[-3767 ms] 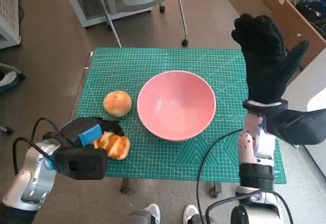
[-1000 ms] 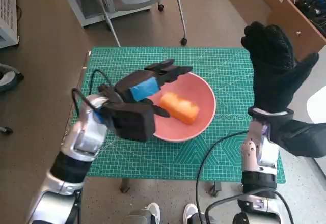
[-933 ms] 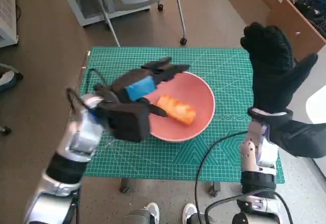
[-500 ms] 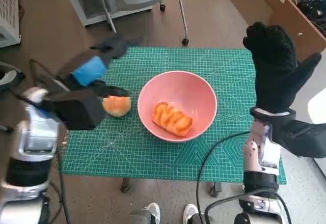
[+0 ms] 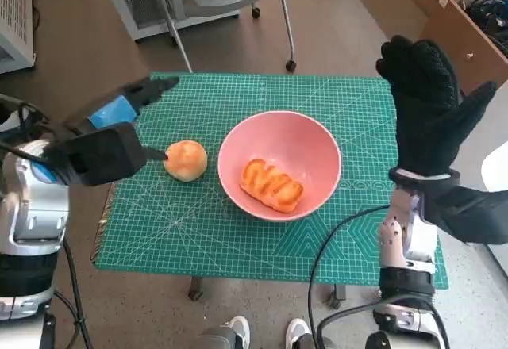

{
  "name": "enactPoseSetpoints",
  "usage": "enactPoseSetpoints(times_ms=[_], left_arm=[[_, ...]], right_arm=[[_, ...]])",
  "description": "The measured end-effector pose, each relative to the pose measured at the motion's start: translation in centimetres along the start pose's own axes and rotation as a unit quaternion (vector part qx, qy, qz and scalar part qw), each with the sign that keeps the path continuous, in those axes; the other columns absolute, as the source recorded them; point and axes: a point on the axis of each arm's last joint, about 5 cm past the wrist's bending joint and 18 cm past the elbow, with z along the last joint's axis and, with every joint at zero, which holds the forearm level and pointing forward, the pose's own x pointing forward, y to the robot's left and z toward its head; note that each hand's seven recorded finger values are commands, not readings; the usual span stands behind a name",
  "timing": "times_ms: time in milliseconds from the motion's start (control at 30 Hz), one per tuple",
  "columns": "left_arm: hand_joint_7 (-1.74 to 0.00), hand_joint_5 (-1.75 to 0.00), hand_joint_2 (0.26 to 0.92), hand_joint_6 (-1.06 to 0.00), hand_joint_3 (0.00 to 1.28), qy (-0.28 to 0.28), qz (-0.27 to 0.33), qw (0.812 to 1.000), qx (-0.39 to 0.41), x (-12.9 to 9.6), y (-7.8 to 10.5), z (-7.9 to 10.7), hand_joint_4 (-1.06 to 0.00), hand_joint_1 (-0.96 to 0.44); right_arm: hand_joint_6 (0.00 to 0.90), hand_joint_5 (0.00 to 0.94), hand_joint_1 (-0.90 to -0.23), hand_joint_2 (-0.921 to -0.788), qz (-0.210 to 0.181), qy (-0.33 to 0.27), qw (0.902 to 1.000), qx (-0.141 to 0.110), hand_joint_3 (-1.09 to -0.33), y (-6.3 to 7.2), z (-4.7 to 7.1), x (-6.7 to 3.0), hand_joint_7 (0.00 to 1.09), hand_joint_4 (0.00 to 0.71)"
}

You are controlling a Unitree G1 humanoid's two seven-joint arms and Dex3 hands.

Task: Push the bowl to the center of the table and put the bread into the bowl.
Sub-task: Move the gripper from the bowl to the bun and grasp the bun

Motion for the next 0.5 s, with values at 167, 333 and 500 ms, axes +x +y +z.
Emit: enactPoseSetpoints(times_ms=[167,333,500], left_arm=[[-0.09,0.0,0.743,-0.13,0.0,0.017,-0.033,0.999,0.003,0.7,-0.9,-0.3,0.0,-0.19],[-0.08,0.0,0.74,-0.13,0.0,0.04,-0.062,0.997,0.012,1.9,-1.8,-0.7,0.0,-0.18],[-0.06,0.0,0.738,-0.13,0.0,0.064,-0.095,0.993,0.021,3.3,-2.8,-1.1,0.0,-0.19]], right_arm=[[0.174,0.003,-0.49,-0.921,0.001,0.003,1.0,0.001,-0.589,0.0,-0.1,0.01,0.55,0.382],[0.173,0.003,-0.492,-0.921,0.005,0.007,1.0,0.0,-0.589,-0.1,0.0,0.06,0.55,0.382],[0.172,0.003,-0.493,-0.921,0.007,0.007,0.9999,-0.003,-0.589,-0.2,0.0,0.11,0.55,0.383]])
